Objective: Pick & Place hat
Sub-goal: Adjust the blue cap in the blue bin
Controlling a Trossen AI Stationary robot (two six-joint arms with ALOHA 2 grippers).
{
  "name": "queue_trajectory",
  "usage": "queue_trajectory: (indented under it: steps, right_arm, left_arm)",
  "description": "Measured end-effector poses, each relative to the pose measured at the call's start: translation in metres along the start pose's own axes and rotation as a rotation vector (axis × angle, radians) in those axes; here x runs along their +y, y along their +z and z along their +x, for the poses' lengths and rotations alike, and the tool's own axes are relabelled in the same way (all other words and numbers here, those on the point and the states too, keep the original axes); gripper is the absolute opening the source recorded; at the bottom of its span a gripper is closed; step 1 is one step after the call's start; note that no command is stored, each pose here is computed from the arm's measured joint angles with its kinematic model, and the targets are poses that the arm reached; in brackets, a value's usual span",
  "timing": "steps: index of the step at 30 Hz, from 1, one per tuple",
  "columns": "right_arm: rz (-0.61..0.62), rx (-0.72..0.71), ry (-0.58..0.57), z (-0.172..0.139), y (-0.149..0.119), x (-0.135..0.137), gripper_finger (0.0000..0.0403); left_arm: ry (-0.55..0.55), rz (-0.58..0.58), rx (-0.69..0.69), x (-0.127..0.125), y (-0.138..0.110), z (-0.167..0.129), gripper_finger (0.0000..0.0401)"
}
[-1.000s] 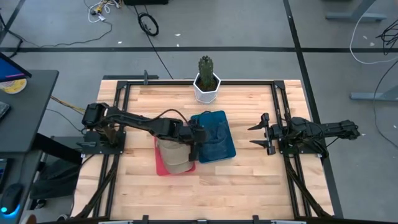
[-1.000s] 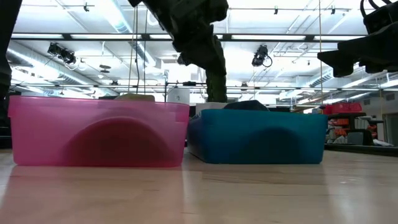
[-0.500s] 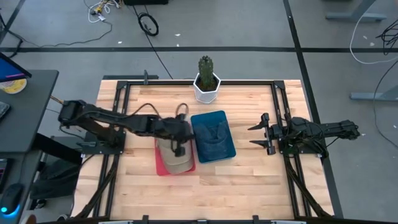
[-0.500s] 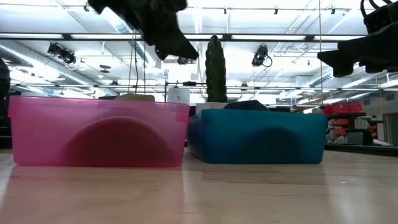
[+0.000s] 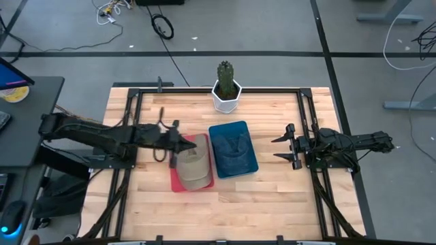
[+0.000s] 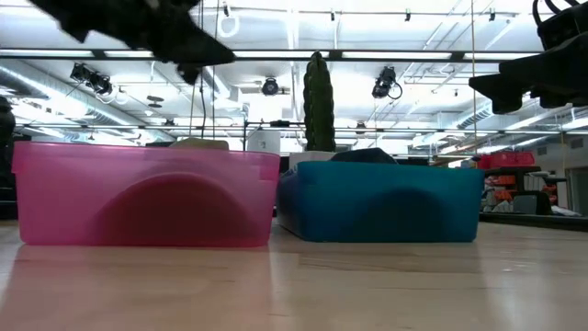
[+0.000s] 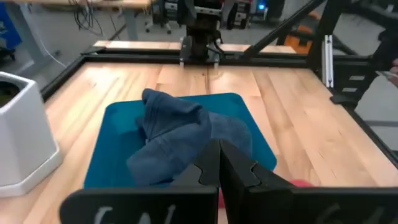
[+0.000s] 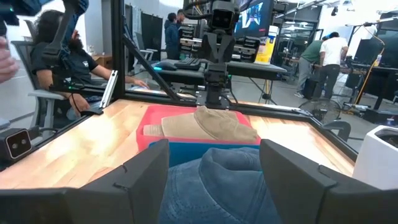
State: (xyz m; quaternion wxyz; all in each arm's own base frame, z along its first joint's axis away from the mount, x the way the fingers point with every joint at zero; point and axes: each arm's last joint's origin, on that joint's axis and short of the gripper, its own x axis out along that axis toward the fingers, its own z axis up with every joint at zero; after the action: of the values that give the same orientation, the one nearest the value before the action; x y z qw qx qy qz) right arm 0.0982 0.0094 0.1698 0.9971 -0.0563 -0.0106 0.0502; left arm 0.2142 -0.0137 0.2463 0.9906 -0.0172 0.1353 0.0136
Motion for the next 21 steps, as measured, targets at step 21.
queue_trajectory:
  steps: [21]
  right_arm:
    - [0.1,-0.221,-0.012,-0.002,0.021,-0.002,0.0254]
  left_arm:
    - [-0.014,0.005,-0.353,0.01,-0.07,-0.058,0.0003]
